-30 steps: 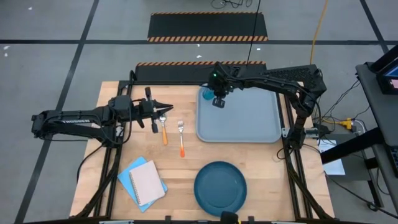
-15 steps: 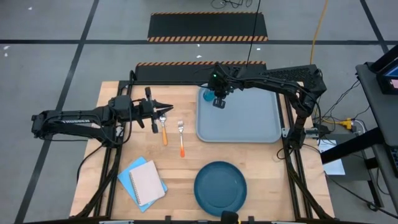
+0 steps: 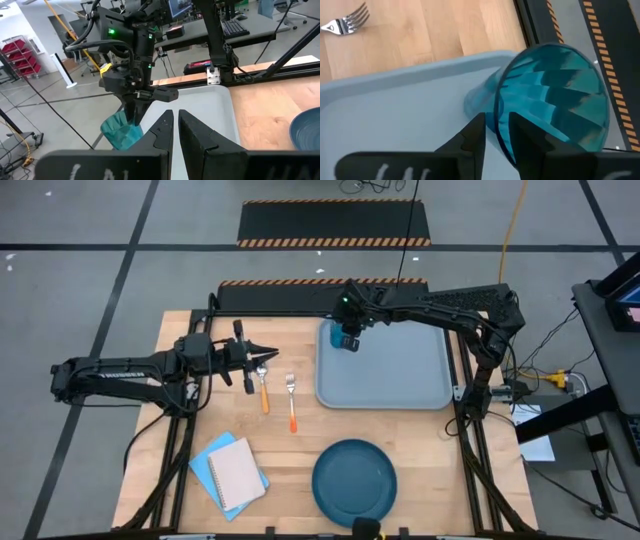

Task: Pick and place plate/cup/fork/spoon on tray
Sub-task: Put the blue glass on the gray tray

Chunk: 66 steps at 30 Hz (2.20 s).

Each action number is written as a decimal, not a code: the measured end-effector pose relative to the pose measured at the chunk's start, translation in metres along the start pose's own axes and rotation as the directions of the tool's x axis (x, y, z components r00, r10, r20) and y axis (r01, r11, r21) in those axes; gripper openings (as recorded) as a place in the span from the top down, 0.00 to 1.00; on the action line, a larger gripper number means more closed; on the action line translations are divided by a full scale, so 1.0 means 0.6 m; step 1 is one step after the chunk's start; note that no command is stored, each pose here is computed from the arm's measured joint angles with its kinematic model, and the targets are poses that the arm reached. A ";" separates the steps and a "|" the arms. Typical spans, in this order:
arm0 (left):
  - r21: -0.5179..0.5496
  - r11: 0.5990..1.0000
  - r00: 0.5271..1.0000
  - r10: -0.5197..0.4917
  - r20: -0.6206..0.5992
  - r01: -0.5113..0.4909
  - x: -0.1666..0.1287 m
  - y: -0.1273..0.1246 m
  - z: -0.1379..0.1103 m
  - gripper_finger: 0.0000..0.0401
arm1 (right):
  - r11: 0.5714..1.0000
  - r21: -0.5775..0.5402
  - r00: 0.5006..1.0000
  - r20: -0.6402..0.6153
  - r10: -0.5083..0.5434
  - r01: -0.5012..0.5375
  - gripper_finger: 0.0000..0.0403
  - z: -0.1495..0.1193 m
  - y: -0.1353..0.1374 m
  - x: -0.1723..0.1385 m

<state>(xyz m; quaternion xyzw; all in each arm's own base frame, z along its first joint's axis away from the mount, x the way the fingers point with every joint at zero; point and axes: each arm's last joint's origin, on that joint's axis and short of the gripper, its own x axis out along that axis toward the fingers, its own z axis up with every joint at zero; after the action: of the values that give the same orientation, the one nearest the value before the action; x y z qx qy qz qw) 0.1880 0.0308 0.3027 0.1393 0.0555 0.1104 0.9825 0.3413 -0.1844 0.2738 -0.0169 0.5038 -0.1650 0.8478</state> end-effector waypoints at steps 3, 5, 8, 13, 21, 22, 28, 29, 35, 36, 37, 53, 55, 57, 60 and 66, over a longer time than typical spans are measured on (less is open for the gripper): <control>0.000 1.000 1.000 0.000 0.000 0.000 0.000 0.000 0.000 0.92 | 1.000 0.000 1.000 0.012 -0.002 0.002 0.78 0.002 0.000 0.000; 0.000 1.000 1.000 0.000 0.000 0.000 0.000 0.000 0.000 0.92 | 1.000 0.003 1.000 0.018 -0.002 0.002 0.77 0.003 0.001 0.000; 0.000 1.000 1.000 0.000 0.000 0.000 0.000 0.000 0.000 0.92 | 1.000 0.013 0.999 0.035 -0.003 0.003 0.74 0.007 0.004 0.000; 0.001 1.000 1.000 0.000 0.000 0.000 0.000 0.000 0.000 0.92 | 1.000 0.031 0.999 0.038 0.001 -0.003 0.67 0.010 0.014 -0.001; 0.000 1.000 1.000 0.000 0.001 0.000 0.000 0.000 0.000 0.92 | 0.996 0.019 0.995 0.042 -0.088 0.087 0.54 0.017 0.034 -0.019; 0.000 1.000 1.000 0.000 0.002 0.000 0.000 0.000 0.000 0.92 | 0.994 0.016 0.993 0.043 -0.107 0.107 0.52 0.018 0.037 -0.023; 0.000 1.000 1.000 0.000 0.002 0.000 0.000 0.000 0.000 0.92 | 0.993 0.024 0.989 0.092 -0.116 0.114 0.47 0.025 0.059 -0.055; 0.000 1.000 1.000 0.000 0.002 0.000 0.000 0.000 0.000 0.92 | 0.993 0.030 0.988 0.102 -0.113 0.110 0.47 0.026 0.063 -0.062; -0.005 1.000 1.000 -0.001 0.000 0.001 0.000 0.000 0.000 0.92 | 0.997 0.045 0.988 0.139 -0.071 0.066 0.47 0.028 0.103 -0.098; -0.005 1.000 1.000 -0.001 -0.002 0.001 0.000 0.000 0.000 0.92 | 0.998 0.037 0.987 0.146 -0.062 0.057 0.47 0.028 0.112 -0.103; -0.004 1.000 1.000 -0.003 -0.005 0.003 0.000 0.000 -0.001 0.92 | 0.998 0.029 0.987 0.154 -0.052 0.048 0.47 0.029 0.121 -0.107; -0.023 1.000 1.000 -0.006 -0.013 0.005 0.000 -0.001 -0.002 0.92 | 0.994 -0.096 0.996 0.068 0.063 -0.056 0.63 -0.070 0.206 0.010; -0.023 1.000 1.000 -0.006 -0.013 0.005 0.000 -0.001 -0.002 0.92 | 0.994 -0.097 0.996 0.078 0.049 -0.041 0.67 -0.090 0.198 0.034; -0.024 1.000 1.000 -0.005 -0.013 0.005 0.000 -0.001 -0.002 0.92 | 0.995 -0.093 0.995 0.092 0.030 -0.022 0.71 -0.107 0.184 0.053; -0.021 1.000 1.000 -0.004 -0.009 0.004 0.000 -0.001 -0.001 0.92 | 0.997 -0.073 0.992 0.127 -0.004 0.013 0.77 -0.126 0.158 0.074; -0.021 1.000 1.000 0.003 0.015 -0.003 0.000 0.000 0.002 0.92 | 0.999 0.032 0.972 0.233 -0.007 0.000 0.87 -0.140 0.111 0.093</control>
<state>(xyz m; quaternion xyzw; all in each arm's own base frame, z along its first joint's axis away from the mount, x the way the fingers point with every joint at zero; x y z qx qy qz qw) 0.1882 0.0307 0.3042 0.1299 0.0468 0.1114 0.9841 0.3112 -0.1264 0.1724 -0.0235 0.3981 -0.1715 0.9008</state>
